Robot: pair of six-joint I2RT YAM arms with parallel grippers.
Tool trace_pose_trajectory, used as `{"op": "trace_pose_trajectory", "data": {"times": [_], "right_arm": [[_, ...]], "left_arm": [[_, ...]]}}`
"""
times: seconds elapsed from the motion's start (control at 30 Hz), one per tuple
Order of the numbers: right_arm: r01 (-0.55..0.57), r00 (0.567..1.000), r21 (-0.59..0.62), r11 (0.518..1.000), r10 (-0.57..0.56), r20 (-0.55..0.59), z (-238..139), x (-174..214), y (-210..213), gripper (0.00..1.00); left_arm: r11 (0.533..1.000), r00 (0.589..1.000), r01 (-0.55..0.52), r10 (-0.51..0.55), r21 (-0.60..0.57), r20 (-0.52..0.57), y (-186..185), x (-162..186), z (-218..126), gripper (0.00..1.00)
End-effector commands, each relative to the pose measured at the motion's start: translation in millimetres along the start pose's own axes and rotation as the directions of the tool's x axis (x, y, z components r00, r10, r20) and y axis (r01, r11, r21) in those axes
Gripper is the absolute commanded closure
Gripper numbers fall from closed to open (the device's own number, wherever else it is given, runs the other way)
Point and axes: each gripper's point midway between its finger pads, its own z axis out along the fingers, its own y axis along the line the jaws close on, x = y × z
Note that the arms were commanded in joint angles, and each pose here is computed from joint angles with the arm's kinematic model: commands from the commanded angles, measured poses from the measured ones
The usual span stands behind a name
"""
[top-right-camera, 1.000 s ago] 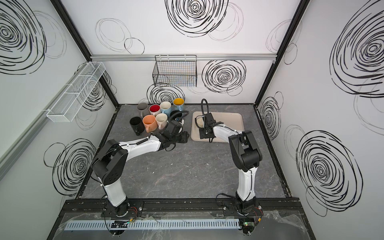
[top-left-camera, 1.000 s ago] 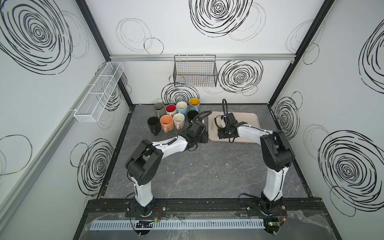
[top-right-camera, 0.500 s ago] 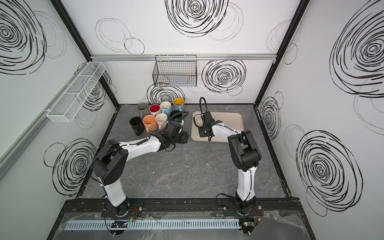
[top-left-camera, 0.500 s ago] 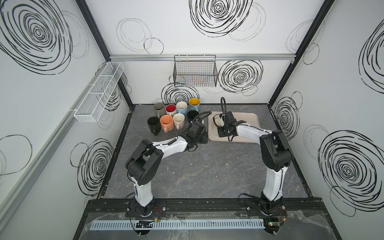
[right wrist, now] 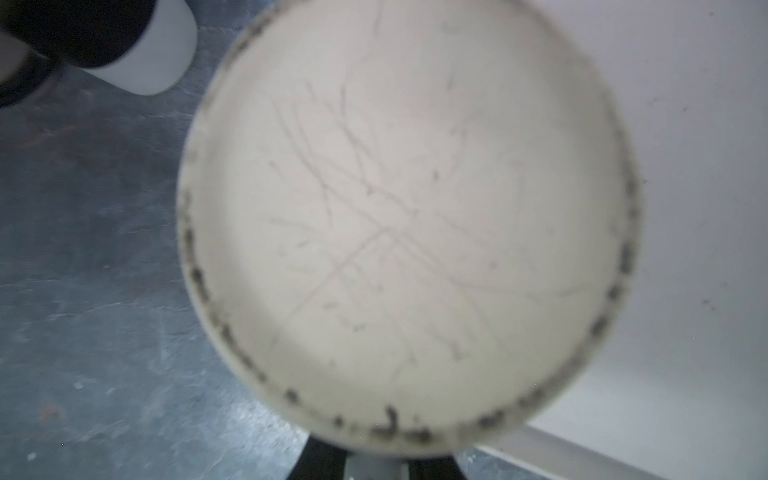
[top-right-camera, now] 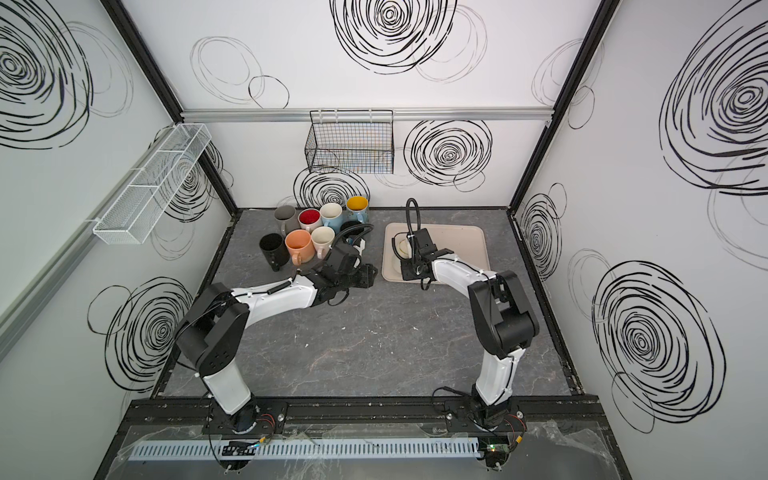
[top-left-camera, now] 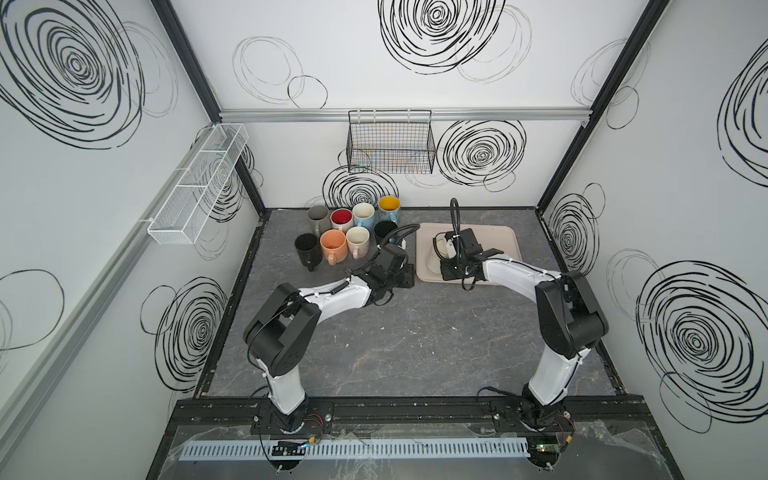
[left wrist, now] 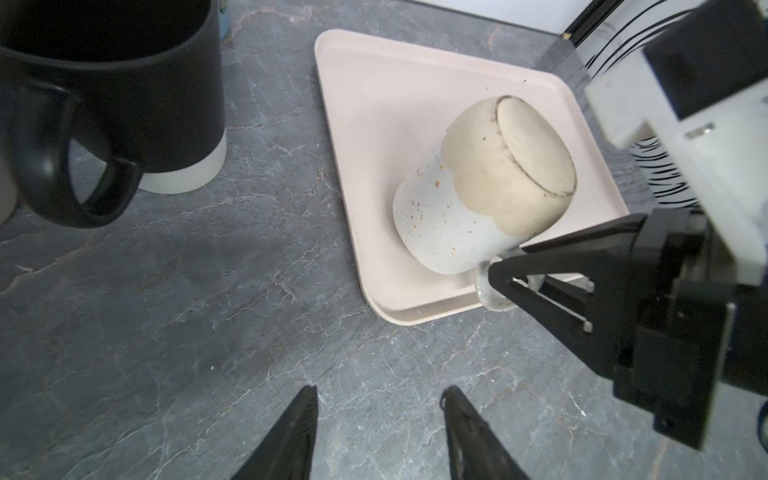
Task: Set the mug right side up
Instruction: 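Grasp the speckled cream mug handle with the right gripper and lift it, then close the left gripper on the speckled mug held by the right gripper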
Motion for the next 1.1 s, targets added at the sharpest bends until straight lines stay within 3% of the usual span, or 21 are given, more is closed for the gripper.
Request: {"op": "trace_pose_trajectory", "data": {"times": [0.0,0.2,0.3,0.57,0.67,0.8,1.07], "right_arm": [[-0.045,0.954,-0.202,0.978,0.102,0.281,-58,-71,25,1.00],[-0.056,0.906,-0.425,0.904,0.225,0.359,-110,-84,42,1.00],[-0.023,0.880,-0.547,0.837,0.277,0.386,-139,-90,54,1.00],[0.123,0.861,-0.721,0.682,0.288,0.419,-198,-92,97,1.00],[0.152,0.863,-0.733,0.663,0.273,0.426,-208,-86,106,1.00],[0.173,0.869,-0.757,0.630,0.263,0.418,-215,-78,117,1.00],[0.218,0.865,-0.755,0.618,0.235,0.443,-225,-69,133,1.00]], "left_arm": [[0.987,0.985,0.049,-0.073,0.150,0.154,-23,-40,-28,0.46],[0.947,0.960,0.073,-0.152,0.314,0.234,-39,-59,-62,0.40],[0.917,0.951,0.068,-0.179,0.394,0.253,-51,-66,-74,0.38],[0.787,0.933,0.112,-0.294,0.606,0.209,-83,-65,-83,0.38],[0.734,0.925,0.118,-0.326,0.668,0.195,-94,-67,-86,0.40],[0.697,0.916,0.138,-0.361,0.703,0.178,-99,-68,-86,0.41],[0.715,0.915,0.211,-0.385,0.667,0.123,-92,-61,-65,0.44]]}}
